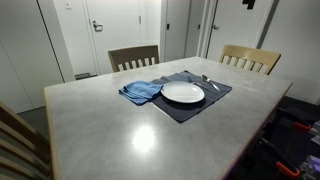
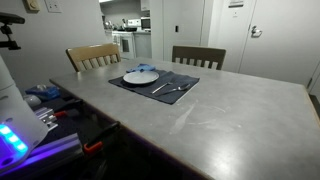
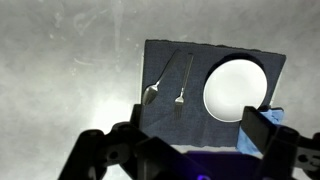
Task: Use the blue towel to wipe the plate
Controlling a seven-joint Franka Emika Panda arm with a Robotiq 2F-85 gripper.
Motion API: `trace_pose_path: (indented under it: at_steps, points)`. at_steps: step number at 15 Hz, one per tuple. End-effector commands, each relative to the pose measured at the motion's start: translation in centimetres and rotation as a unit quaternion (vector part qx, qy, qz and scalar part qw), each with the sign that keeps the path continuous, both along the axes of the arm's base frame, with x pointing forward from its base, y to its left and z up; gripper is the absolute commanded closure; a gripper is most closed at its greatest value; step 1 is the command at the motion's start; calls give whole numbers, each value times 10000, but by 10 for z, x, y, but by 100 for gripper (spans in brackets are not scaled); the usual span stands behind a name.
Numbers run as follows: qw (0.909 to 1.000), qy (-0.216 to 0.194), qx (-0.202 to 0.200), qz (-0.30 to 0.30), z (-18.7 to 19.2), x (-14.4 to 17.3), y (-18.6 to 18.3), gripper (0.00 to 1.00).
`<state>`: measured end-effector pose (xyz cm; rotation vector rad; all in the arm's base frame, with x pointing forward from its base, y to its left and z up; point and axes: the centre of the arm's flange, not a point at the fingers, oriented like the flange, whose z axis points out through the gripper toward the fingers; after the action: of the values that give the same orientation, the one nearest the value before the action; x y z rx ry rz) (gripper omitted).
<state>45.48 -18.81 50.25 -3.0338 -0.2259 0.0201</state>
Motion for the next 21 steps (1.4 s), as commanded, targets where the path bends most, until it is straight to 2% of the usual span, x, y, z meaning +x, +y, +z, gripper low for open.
trace_pose_path:
  at_steps: [1, 3, 6, 11, 12, 17, 21]
  points:
    - [9998, -157, -134, -44, 1, 10, 15, 0]
    - [9995, -257, -177, -33, 6, 25, 32, 0]
    - [9985, -306, -456, 23, 19, 52, 66, 0]
    - [9945, -472, -801, 478, 43, 86, 116, 0]
    - [9962, -498, -639, 321, 39, 63, 112, 0]
    - [9951, -548, -669, 478, 41, 78, 123, 0]
    - [9895, -609, -840, 1003, 31, 98, 149, 0]
